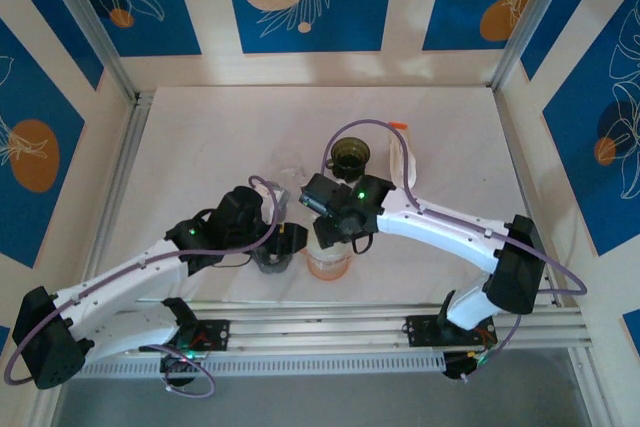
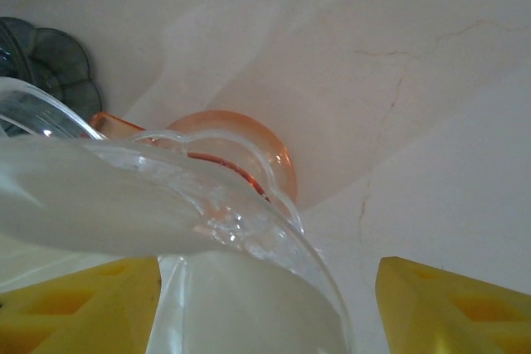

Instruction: Place the coffee filter in the dripper

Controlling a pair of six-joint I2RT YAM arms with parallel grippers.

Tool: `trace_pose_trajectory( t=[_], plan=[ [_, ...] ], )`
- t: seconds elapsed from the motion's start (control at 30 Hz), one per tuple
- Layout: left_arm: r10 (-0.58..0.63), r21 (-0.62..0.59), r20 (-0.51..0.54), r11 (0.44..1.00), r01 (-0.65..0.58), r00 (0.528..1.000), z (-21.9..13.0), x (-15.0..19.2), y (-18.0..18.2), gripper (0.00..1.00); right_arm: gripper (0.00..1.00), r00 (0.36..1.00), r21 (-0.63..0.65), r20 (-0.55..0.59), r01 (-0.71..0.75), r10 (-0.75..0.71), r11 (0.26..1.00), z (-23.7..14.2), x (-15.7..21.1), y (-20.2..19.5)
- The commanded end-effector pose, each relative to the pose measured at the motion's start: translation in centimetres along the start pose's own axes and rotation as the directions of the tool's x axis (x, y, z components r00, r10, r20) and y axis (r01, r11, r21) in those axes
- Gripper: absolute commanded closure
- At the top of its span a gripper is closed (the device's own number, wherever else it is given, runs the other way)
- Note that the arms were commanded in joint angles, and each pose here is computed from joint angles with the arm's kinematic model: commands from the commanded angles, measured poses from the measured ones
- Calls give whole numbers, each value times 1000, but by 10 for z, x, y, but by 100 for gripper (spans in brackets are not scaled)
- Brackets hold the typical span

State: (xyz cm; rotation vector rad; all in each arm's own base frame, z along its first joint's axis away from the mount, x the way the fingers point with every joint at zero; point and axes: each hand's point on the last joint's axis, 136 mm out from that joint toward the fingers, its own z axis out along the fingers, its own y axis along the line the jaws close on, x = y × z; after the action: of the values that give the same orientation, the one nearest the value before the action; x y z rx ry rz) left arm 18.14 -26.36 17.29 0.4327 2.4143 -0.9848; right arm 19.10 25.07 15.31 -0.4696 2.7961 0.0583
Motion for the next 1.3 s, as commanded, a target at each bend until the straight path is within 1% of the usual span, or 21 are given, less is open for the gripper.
trace_pose_trajectory(
  t=[0.0,0.4,0.67,0.83,1.03,1.27],
  plan=[
    [4,24,-6,1000,-4,1000,0,3,-5,32,31,999,-23,-47,-4,3,1000,12,4,3],
    [-1,22,-11,1000,1,1000,2,5,-4,32,32,994,17,-108,-1,3,1000,41,15,1],
    [-6,26,-10,1000,6,1000,3,5,-4,28,32,994,41,-112,0,4,999,47,19,-1],
    [-8,20,-18,1000,8,1000,5,7,-2,29,32,996,41,-94,1,3,999,42,17,-1],
    [-12,21,-26,1000,13,1000,8,9,-1,32,32,998,39,-55,-8,10,999,30,12,-2],
    [-19,20,-29,1000,20,999,10,9,-1,34,32,999,29,22,-32,31,999,2,1,-7]
  ],
)
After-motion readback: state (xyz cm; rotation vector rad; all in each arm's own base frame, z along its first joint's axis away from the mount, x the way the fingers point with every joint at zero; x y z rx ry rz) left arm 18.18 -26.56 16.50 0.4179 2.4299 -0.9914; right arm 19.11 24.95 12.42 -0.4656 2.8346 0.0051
